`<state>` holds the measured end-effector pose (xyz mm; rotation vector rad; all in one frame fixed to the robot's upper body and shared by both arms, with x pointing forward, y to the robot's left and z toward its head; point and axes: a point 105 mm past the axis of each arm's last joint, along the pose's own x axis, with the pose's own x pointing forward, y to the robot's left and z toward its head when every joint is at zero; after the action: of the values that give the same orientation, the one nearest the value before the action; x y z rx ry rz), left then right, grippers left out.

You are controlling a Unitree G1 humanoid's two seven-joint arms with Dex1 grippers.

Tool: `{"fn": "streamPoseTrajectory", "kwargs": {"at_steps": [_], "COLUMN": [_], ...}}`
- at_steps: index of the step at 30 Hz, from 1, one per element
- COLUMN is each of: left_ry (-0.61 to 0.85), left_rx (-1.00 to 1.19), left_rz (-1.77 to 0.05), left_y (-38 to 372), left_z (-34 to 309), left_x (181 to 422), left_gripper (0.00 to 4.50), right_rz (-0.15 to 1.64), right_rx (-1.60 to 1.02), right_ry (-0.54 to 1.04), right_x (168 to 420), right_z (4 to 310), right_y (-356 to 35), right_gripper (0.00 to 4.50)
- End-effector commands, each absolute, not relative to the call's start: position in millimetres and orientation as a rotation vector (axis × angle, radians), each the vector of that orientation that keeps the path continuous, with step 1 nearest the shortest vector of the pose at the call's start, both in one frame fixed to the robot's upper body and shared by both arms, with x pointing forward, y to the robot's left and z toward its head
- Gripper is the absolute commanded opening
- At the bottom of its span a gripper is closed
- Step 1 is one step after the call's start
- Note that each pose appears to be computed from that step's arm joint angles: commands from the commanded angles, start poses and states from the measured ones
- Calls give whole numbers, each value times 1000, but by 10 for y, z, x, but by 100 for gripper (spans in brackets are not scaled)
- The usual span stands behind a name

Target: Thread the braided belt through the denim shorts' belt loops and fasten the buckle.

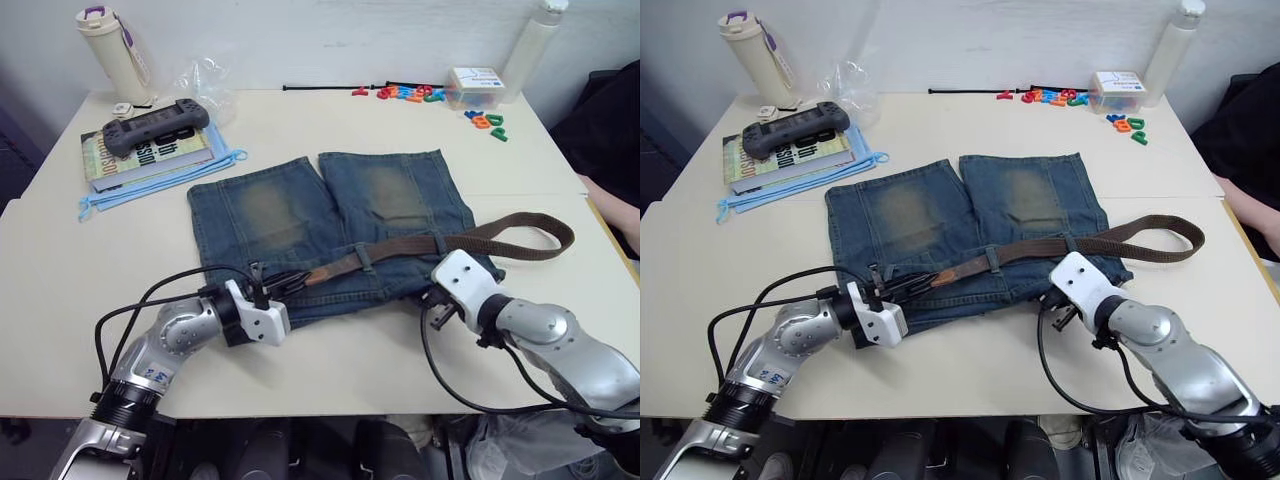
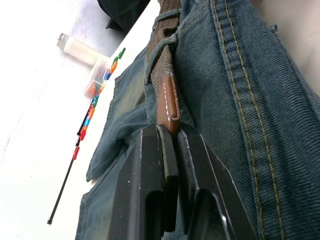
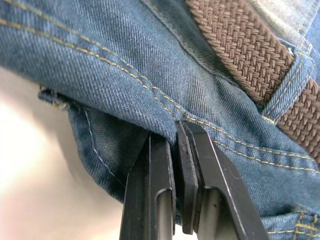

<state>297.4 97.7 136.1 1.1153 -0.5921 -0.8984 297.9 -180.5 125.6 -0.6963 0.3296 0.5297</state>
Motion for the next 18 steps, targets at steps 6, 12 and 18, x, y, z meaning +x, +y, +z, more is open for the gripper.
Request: {"fn": "streamPoseTrajectory", "kwargs": {"at_steps": [6,12,18], "left_ry": [-592,-598,-605], "left_rx": [1149,1155,1157], "left_rz": [-874,-868,-871], "left_y": [1042,1037,1007], "left_z": [1426,1462,1467], "left_x": [2979,2982,2974], "left_gripper": [0,0,0], "right_rz": [376,382,348], "right_rx": [-964,-1014,-1040], "right_ry": [322,302,303], "right_x": [3256,3327,3403], "right_z": [1495,1552,1520], "right_y": [-2464,-2529,-2589], "right_gripper": [4,4,4]}}
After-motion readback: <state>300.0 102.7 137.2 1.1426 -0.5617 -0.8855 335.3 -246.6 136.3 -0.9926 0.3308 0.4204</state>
